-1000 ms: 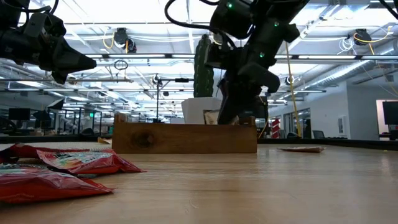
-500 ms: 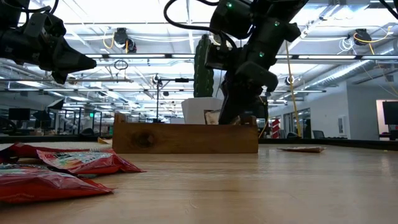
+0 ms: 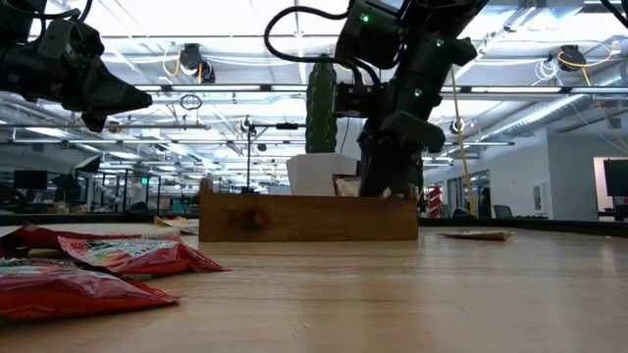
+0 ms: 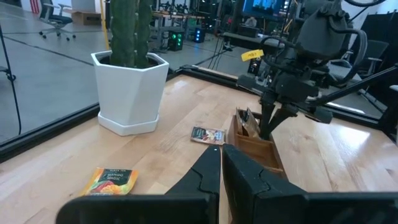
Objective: Pick & Place Tea
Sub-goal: Put the brown tea bag into the right section of the wooden organizer
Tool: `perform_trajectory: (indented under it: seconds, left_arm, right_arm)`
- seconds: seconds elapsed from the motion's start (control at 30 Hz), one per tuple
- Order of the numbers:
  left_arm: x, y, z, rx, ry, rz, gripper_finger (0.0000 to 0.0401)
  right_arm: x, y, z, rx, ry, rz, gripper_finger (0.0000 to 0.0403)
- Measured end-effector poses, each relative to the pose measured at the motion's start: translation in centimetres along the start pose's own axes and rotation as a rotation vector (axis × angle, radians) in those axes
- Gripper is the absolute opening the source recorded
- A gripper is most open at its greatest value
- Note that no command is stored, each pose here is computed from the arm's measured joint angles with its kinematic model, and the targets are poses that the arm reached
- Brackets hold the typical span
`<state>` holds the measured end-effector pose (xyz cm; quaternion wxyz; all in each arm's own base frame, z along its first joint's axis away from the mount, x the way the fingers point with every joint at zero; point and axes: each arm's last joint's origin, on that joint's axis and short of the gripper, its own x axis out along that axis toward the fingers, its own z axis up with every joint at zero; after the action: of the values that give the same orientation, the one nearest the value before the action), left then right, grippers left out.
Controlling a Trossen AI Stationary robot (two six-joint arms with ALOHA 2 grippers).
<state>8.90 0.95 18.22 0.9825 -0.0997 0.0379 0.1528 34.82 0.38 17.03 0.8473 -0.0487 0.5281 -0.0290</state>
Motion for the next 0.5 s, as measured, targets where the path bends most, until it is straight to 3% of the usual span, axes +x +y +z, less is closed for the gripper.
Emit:
perform_trajectory:
  seconds: [0.5]
  left_arm:
    - [0.0,0.0,0.0,0.0,-0.001,0.0,0.0021]
  right_arm:
    - [0.41,-0.15,-0.55,0.011,0.06,-0.069,0.0]
